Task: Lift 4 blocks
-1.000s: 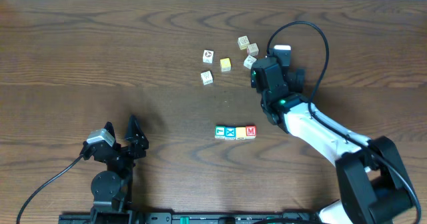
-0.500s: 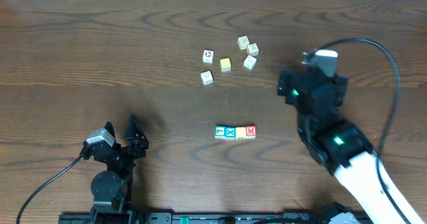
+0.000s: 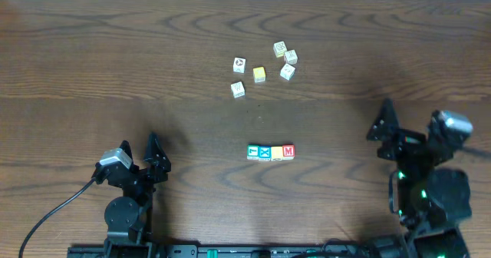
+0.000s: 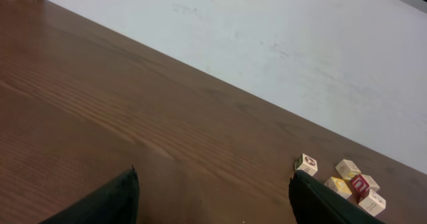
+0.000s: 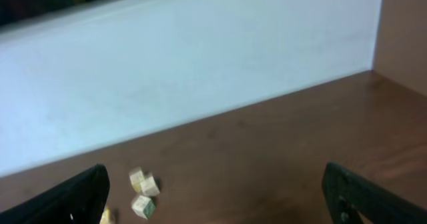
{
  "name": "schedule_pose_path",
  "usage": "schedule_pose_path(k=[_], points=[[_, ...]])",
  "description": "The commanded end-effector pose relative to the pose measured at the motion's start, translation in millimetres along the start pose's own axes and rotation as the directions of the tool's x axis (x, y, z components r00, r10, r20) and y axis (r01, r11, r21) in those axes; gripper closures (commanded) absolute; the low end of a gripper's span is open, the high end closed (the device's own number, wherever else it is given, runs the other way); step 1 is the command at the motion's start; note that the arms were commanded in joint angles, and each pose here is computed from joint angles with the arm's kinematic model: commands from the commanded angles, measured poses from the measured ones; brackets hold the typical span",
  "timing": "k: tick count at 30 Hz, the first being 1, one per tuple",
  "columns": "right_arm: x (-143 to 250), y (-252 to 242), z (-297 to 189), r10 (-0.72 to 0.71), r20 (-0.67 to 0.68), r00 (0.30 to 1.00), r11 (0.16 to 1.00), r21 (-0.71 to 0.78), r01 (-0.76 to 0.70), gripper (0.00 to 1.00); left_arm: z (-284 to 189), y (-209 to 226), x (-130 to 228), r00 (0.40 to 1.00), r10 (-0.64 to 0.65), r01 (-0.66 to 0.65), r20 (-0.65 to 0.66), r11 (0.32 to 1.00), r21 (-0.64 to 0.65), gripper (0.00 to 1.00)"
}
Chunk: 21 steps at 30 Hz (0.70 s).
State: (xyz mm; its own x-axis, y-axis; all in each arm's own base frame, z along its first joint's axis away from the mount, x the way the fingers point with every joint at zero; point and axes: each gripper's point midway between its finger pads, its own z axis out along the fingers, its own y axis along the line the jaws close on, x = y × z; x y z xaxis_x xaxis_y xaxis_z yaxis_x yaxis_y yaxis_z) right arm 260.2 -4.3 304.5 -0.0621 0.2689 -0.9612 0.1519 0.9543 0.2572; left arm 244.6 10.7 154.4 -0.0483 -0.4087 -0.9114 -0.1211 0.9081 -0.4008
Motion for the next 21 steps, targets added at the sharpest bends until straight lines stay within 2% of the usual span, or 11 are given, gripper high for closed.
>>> schedule_pose_path(k=[1, 4, 8, 21], points=[[5, 1, -8, 0.026, 0.067, 0.997, 0.995, -0.093, -0.020, 0.01, 0, 10, 14, 0.999, 0.018, -0.019, -0.045, 0.999, -0.037, 0.28], [2, -4, -15, 0.053, 0.167, 0.984, 0.993, -0.114, -0.034, 0.01, 0, 10, 14, 0.999, 0.018, -0.019, -0.045, 0.999, -0.037, 0.28], [15, -6, -20, 0.022, 0.223, 0.975, 0.989, -0.147, 0.011, 0.01, 0, 10, 14, 0.999, 0.018, -0.019, -0.045, 0.999, -0.037, 0.28], [66, -25, -16, -0.029, 0.219, 0.975, 0.990, -0.131, 0.059, 0.01, 0, 10, 14, 0.999, 0.018, -0.019, -0.045, 0.999, -0.037, 0.28]])
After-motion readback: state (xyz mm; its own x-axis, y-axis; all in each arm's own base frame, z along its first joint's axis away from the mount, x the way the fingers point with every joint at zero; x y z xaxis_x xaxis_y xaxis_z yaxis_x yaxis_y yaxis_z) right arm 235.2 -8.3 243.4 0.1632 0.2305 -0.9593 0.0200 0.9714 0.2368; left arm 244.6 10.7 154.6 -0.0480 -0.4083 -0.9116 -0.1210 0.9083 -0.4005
